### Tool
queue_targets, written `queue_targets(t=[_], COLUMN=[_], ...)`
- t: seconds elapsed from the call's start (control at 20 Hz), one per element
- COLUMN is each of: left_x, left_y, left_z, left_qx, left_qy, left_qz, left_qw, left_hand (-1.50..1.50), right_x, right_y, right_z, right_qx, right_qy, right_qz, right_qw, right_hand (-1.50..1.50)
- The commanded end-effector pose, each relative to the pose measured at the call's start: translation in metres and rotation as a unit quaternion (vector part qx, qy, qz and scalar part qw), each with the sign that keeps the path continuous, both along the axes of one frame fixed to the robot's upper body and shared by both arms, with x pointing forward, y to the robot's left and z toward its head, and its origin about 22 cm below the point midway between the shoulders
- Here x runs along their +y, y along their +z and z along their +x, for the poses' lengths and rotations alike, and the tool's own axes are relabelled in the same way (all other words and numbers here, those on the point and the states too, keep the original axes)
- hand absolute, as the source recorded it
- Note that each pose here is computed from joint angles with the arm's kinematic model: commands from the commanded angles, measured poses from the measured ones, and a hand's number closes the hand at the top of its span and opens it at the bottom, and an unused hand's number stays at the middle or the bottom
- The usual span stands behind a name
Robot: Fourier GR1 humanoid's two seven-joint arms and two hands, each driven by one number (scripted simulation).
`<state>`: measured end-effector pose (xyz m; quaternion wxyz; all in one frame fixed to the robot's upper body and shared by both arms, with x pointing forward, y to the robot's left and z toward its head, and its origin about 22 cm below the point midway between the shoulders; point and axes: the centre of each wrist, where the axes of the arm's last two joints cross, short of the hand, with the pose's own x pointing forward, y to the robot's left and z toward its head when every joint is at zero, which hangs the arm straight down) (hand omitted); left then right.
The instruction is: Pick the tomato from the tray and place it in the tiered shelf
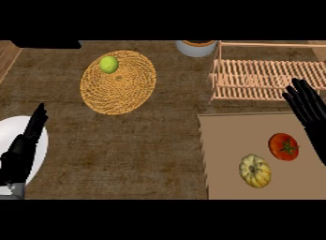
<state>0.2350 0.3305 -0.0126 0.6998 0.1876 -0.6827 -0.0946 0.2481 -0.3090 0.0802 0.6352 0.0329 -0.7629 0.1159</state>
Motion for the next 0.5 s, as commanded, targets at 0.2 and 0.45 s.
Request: queue_targets(t=[0.2,0.45], left_x=[0.004,-0.011], left_y=[-0.034,-0.043], left_z=[-0.031,-0.030], left_qx=[0.120,0.171], left_qy=[0.093,0.086], left_qz=[-0.111,-0.189], left_qw=[0.9822,0.9632], left_hand=[0.00,0.00], right_x=[-0.087,-0.110], right_y=[0.003,-0.091], right_z=[-0.041,-0.114], right_qx=[-0.117,0.062], right_qy=[-0.362,-0.595], right_qz=[-0.064,-0.043], right_qw=[0.923,0.801], right_hand=[1.50,1.50])
